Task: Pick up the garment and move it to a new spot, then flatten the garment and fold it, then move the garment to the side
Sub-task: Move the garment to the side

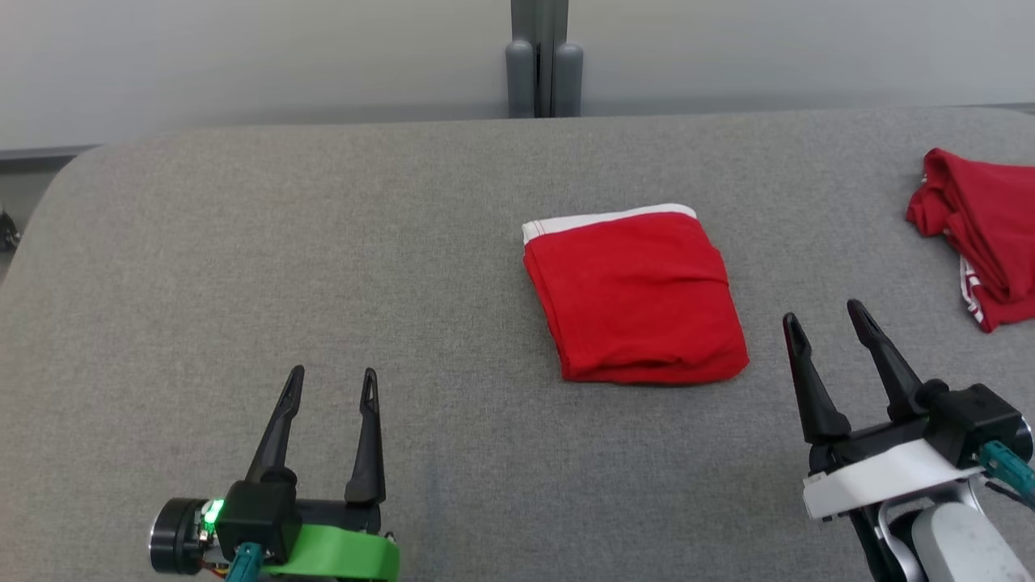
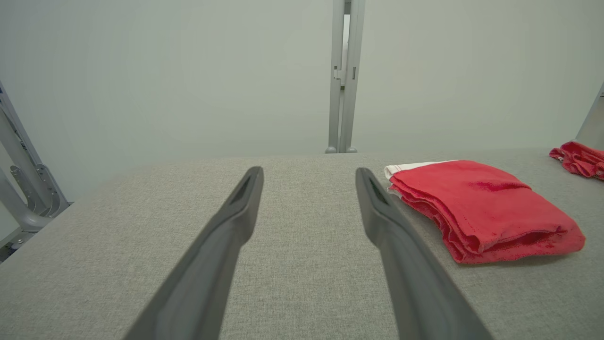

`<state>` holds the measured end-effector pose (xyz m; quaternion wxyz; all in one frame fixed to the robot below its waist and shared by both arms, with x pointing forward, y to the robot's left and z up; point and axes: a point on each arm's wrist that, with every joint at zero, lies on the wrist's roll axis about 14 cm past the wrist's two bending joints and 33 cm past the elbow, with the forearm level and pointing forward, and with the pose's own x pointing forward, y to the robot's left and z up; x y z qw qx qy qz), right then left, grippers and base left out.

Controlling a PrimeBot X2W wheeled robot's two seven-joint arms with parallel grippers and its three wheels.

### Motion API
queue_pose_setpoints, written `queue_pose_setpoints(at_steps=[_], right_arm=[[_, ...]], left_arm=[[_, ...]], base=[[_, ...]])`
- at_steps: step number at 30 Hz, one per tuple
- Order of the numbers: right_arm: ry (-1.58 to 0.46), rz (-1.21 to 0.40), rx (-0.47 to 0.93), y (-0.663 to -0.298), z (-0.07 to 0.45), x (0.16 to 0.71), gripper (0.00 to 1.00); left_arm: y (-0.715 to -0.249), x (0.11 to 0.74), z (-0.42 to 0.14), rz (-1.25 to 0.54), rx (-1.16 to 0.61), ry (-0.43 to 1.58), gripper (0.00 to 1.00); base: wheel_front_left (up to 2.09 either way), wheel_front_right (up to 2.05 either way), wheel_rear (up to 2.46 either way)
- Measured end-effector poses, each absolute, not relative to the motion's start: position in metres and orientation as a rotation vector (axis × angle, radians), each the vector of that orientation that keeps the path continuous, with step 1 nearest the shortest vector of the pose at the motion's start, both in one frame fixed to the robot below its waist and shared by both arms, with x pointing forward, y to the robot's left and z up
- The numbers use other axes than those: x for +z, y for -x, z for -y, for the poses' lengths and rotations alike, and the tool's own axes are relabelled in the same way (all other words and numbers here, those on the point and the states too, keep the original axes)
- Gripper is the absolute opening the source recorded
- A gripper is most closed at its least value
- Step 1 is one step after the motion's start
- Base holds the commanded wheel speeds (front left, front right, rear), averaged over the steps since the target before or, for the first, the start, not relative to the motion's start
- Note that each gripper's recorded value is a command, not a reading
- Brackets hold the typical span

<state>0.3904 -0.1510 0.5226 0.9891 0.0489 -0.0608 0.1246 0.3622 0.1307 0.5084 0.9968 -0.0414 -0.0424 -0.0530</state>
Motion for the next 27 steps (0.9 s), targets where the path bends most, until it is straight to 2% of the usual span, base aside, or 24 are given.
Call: queue_pose_setpoints(at_steps=[8, 15, 21, 27], right_arm=[[-0.08, 0.069, 0.338, -0.439, 0.14, 0.504, 1.0], [-0.261, -0.089, 0.365, -0.469, 0.144, 0.466, 1.0], [-0.493, -0.33, 0.377, -0.489, 0.148, 0.442, 1.0], [-0.707, -0.577, 0.415, -0.487, 0.14, 0.42, 1.0]], left_arm=[[-0.392, 0.496, -0.124, 0.058, -0.133, 0.082, 1.0], [-0.406, 0.475, -0.117, 0.008, -0.154, 0.086, 1.0], [-0.419, 0.465, -0.114, -0.012, -0.163, 0.09, 1.0], [-0.427, 0.453, -0.113, -0.037, -0.162, 0.096, 1.0]], base=[[0.0, 0.0, 0.0], [0.0, 0.0, 0.0], [0.0, 0.0, 0.0], [0.0, 0.0, 0.0]])
